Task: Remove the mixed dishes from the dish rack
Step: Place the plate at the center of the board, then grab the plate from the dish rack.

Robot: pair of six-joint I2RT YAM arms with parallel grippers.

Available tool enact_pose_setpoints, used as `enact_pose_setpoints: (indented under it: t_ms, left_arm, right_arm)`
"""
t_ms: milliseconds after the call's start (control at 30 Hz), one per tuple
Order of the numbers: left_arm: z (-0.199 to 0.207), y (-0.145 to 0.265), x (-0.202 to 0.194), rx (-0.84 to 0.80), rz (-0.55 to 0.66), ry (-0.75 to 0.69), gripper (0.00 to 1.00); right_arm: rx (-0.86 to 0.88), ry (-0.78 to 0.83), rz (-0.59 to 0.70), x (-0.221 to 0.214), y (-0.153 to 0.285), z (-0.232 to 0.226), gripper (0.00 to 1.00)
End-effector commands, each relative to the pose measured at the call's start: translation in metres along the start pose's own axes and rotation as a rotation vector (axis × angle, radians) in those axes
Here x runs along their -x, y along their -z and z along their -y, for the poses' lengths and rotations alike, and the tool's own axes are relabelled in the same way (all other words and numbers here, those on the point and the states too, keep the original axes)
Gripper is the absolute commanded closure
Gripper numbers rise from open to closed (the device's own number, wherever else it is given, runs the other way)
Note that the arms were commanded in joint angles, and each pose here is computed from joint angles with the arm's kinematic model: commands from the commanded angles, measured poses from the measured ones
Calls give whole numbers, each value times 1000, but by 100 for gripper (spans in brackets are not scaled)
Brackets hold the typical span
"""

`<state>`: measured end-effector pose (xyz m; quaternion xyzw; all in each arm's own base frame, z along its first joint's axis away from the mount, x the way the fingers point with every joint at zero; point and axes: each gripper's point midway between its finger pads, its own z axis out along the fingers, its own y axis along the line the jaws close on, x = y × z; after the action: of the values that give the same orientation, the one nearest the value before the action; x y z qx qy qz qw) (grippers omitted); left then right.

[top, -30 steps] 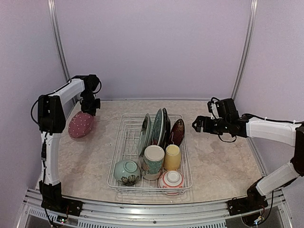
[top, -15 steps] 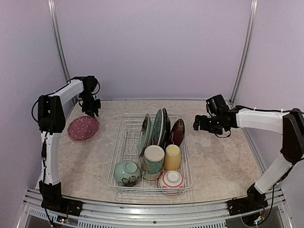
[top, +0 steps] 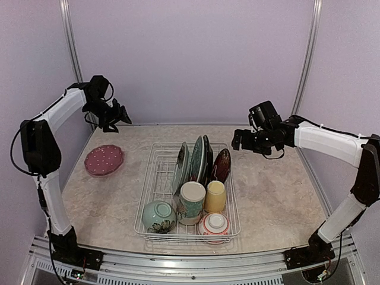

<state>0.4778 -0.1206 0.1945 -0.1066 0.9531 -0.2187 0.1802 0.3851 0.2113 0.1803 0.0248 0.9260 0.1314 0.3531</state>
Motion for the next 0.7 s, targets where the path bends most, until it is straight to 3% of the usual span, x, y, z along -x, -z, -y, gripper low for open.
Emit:
enact_pose_setpoints:
  t_ms: [0, 200, 333, 667]
  left_arm:
    - [82, 45, -19, -226, 56, -144, 24]
    - [170, 62, -81, -488, 12, -317, 13]
    - [203, 71, -116, -573, 0, -371, 7]
    - [214, 22, -178, -146, 104, -580, 9]
  right_arm:
    - [-76, 31, -17, -4, 3, 2, 0]
    - [-62, 15, 3, -12, 7, 4, 0]
    - [-13, -17, 25, -23, 15, 6, 0]
    - [44, 43, 44, -18, 40, 0, 0]
